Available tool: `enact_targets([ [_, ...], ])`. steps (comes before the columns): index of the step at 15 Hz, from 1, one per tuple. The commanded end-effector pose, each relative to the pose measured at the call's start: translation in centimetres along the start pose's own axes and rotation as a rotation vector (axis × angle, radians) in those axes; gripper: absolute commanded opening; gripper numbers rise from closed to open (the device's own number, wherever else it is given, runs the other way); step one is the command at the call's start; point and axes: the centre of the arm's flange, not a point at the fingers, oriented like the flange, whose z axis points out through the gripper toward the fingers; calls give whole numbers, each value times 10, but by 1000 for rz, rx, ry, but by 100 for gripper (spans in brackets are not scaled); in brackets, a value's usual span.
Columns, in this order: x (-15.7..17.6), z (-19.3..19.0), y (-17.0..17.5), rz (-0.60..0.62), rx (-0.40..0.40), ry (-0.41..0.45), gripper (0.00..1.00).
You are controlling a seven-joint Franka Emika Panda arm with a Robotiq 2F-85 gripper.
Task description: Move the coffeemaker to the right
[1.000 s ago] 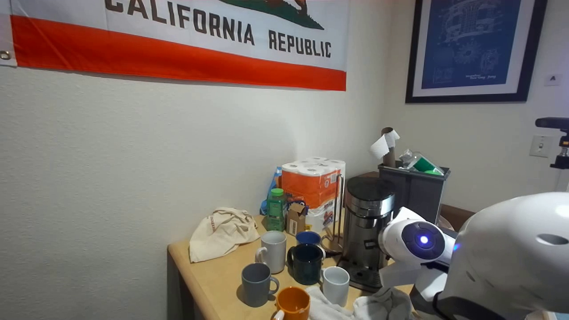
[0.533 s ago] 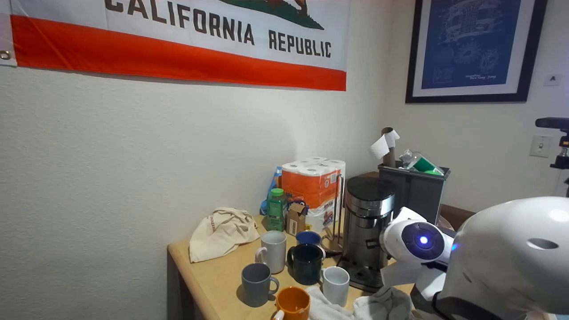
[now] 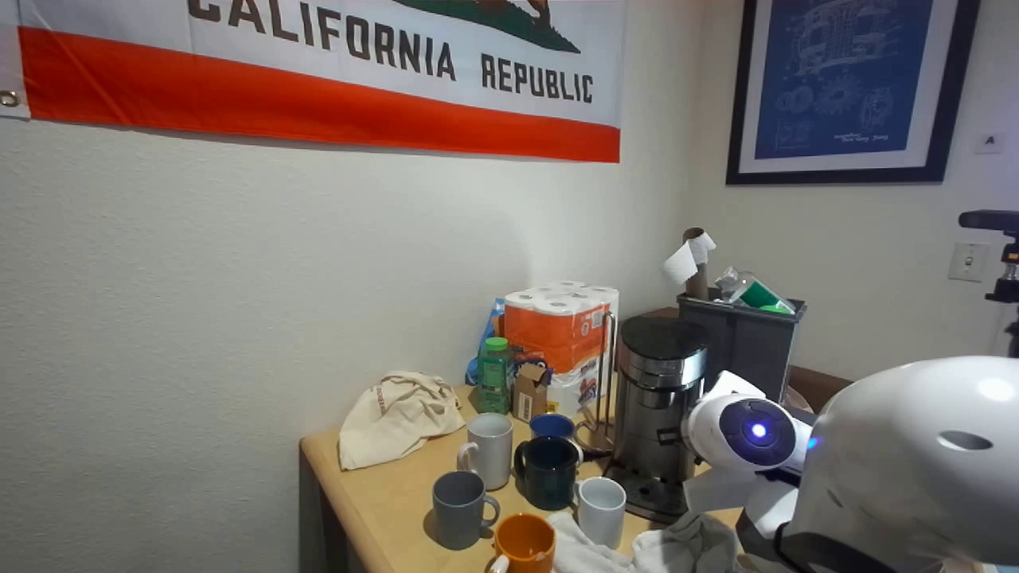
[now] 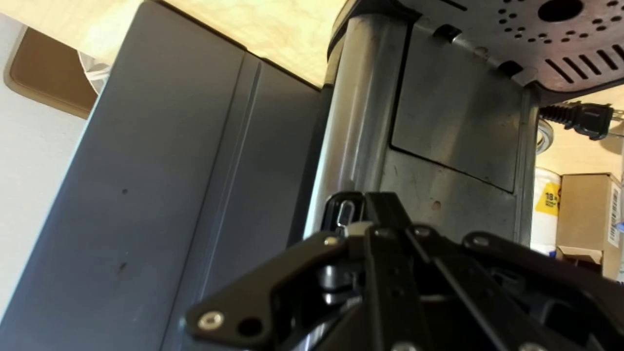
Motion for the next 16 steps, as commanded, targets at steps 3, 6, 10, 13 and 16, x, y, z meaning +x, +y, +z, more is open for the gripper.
enact_targets([
  [3, 2, 10, 3, 6, -26, 1, 0],
  [6, 1, 11, 2, 3, -28, 0, 0],
  [10, 2, 11, 3, 4, -29, -1, 0],
  [13, 2, 9, 3, 2, -26, -8, 0],
  [16, 2, 7, 3, 0, -28, -12, 0],
])
